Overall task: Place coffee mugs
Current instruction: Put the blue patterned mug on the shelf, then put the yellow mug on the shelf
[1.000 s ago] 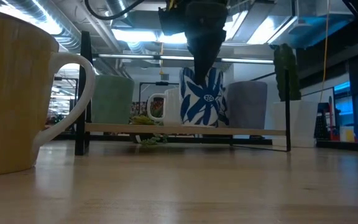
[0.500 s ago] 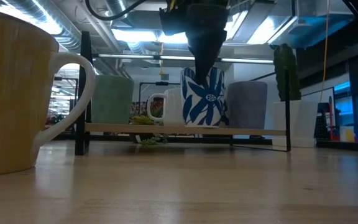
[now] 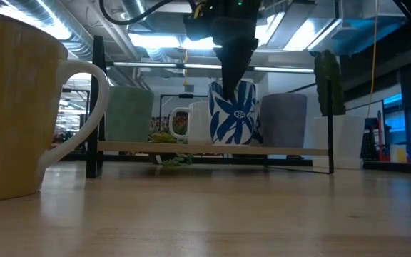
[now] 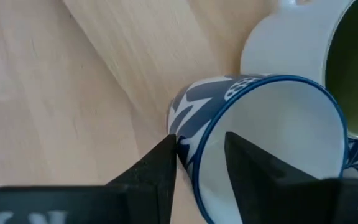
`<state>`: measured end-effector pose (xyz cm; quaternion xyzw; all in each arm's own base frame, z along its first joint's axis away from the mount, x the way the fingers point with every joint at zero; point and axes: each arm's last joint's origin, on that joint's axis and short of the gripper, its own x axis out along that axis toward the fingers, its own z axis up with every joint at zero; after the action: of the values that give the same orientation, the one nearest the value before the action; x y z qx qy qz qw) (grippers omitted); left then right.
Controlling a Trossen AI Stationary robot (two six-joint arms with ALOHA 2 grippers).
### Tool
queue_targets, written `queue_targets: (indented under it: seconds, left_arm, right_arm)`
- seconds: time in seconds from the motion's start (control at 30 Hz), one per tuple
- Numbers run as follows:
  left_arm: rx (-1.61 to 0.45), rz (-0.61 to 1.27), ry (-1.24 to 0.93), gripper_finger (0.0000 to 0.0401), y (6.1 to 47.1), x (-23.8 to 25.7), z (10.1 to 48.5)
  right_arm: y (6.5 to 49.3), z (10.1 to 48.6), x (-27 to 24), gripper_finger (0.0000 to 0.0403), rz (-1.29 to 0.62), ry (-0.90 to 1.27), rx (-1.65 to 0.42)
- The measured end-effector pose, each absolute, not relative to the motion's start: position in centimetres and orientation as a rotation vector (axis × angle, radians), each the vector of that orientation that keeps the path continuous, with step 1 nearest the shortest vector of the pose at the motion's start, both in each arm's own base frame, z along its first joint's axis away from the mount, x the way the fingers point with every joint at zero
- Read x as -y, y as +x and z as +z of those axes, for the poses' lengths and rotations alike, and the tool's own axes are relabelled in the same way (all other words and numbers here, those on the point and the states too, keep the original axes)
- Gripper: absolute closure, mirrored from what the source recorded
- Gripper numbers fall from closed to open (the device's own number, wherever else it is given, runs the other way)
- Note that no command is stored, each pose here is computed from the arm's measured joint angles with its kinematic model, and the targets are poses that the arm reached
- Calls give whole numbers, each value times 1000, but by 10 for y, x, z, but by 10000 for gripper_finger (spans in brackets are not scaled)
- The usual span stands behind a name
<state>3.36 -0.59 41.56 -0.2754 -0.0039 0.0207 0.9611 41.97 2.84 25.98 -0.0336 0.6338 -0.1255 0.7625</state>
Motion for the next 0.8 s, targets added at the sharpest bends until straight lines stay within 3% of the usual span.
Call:
queue_targets:
  seconds: [0.4,0.63,0.8]
  left_arm:
    - [10,51,-560,289,34,6,416]
    - [5,34,-559,289,34,6,416]
    - [-20,-50,-559,289,34,9,416]
  right_arm:
    - [419,266,-29,287,-240,-62,-1375]
    - [423,307,-30,254,-222,-75,-1253]
    - [428,348,-53,234,-115,-111,-1048]
